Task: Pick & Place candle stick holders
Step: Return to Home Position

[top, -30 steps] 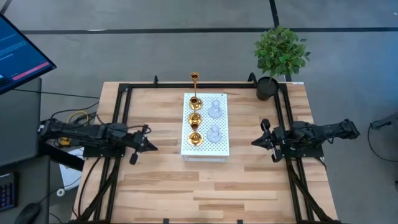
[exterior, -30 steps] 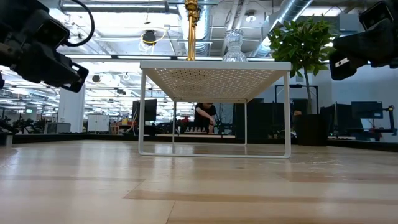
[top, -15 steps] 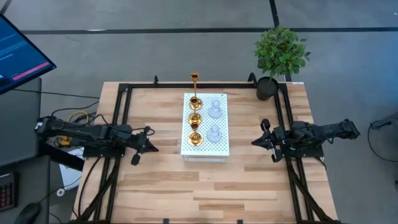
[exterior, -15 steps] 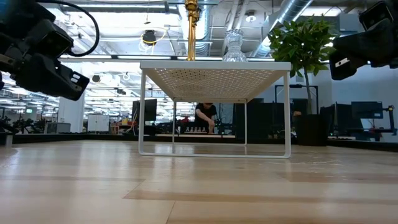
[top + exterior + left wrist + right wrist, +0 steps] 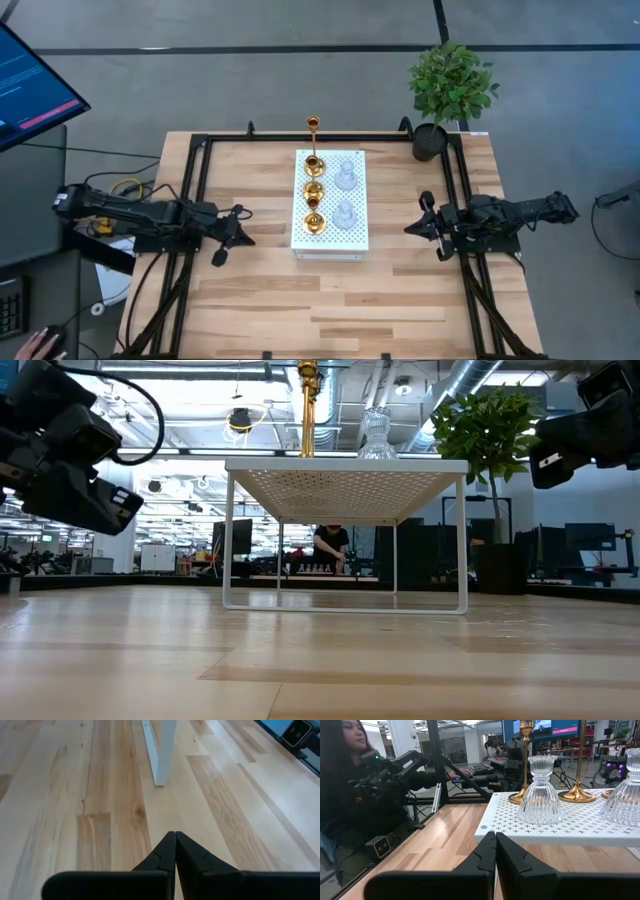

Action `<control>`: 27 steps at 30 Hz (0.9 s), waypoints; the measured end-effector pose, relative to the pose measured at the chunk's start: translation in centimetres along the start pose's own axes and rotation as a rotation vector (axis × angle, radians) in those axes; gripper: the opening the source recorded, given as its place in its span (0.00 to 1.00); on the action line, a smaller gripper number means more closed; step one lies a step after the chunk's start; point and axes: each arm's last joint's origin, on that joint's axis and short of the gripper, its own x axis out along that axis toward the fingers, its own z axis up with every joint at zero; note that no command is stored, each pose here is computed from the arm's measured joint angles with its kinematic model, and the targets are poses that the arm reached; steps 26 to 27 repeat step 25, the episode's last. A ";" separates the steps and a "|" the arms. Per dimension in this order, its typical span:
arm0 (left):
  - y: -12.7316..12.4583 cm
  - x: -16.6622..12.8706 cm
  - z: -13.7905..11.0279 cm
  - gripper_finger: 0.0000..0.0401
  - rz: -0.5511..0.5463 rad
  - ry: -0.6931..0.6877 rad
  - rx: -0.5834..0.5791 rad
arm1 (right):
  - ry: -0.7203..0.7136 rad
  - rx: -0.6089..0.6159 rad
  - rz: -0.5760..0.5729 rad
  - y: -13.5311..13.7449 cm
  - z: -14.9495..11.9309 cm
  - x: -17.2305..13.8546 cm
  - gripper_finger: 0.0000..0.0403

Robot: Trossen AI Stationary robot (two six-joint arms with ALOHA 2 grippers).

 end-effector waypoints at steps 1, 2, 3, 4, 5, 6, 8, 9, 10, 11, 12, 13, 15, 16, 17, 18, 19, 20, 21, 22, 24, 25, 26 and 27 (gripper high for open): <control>0.0 0.0 0.0 0.02 0.000 0.004 0.000 | 0.000 0.000 0.000 0.0 0.0 0.0 0.00; 0.0 0.1 0.0 0.02 0.000 0.007 -0.001 | 0.000 0.000 0.000 0.0 0.0 0.0 0.00; 0.0 0.1 0.0 0.02 0.000 0.008 -0.001 | 0.000 0.000 0.000 0.0 0.0 0.0 0.00; 0.0 0.1 0.0 0.02 0.000 0.007 -0.001 | 0.000 0.000 0.000 0.0 0.0 0.0 0.00; 0.0 0.1 0.0 0.02 0.000 0.006 -0.001 | 0.000 0.000 0.000 0.0 0.0 0.0 0.00; 0.0 0.1 0.0 0.02 0.000 0.004 -0.001 | 0.000 0.000 0.000 0.0 0.0 0.0 0.00; 0.0 0.1 0.0 0.02 0.000 0.002 0.000 | 0.000 0.000 0.000 0.0 0.0 0.0 0.00; 0.0 0.1 0.0 0.02 0.000 0.003 -0.001 | 0.000 0.000 0.000 0.0 0.0 0.0 0.00; 0.0 0.1 0.0 0.02 0.000 0.002 0.000 | 0.000 0.000 0.000 0.0 0.0 0.0 0.00; 0.0 0.1 0.0 0.02 0.000 0.002 -0.001 | 0.000 0.000 0.000 0.0 0.0 0.0 0.00; 0.0 0.1 0.0 0.02 0.000 0.001 0.000 | 0.000 0.000 0.000 0.0 0.0 0.0 0.00; 0.0 0.1 0.0 0.02 0.000 0.001 0.000 | 0.000 0.000 0.000 0.0 0.0 0.0 0.00; 0.0 0.1 0.1 0.02 0.000 -0.003 0.000 | 0.000 0.000 0.000 0.0 0.0 0.0 0.00; 0.0 0.1 0.1 0.02 0.000 -0.004 0.000 | 0.000 0.000 0.000 0.0 0.0 0.0 0.00; 0.0 0.1 0.1 0.02 0.000 -0.004 0.001 | 0.001 0.000 0.000 0.0 0.0 0.0 0.00; 0.0 0.1 0.1 0.02 0.000 -0.005 0.000 | 0.000 0.000 0.000 0.0 0.0 0.0 0.00; 0.0 0.1 0.1 0.02 0.000 -0.005 0.000 | 0.000 0.000 0.000 0.0 0.0 0.0 0.00; 0.0 0.1 0.1 0.02 0.000 -0.005 0.000 | 0.001 0.000 0.000 0.0 0.0 0.0 0.00; 0.0 0.1 0.1 0.02 0.000 -0.005 0.000 | 0.000 0.000 0.000 0.0 0.0 0.0 0.00; 0.0 0.1 0.1 0.02 0.000 -0.005 0.000 | 0.000 0.000 0.000 0.0 0.0 0.0 0.00; 0.0 0.1 0.1 0.02 0.000 -0.007 0.000 | 0.000 0.000 0.000 0.0 0.0 0.0 0.00; 0.0 0.1 0.1 0.02 0.000 -0.008 0.000 | 0.000 0.000 0.000 0.0 0.0 0.0 0.00; 0.0 0.1 0.1 0.02 0.000 -0.008 0.000 | 0.000 0.000 0.000 0.0 0.0 0.0 0.00; 0.0 0.1 0.1 0.02 0.000 -0.008 0.000 | 0.000 0.000 0.000 0.0 0.0 0.0 0.00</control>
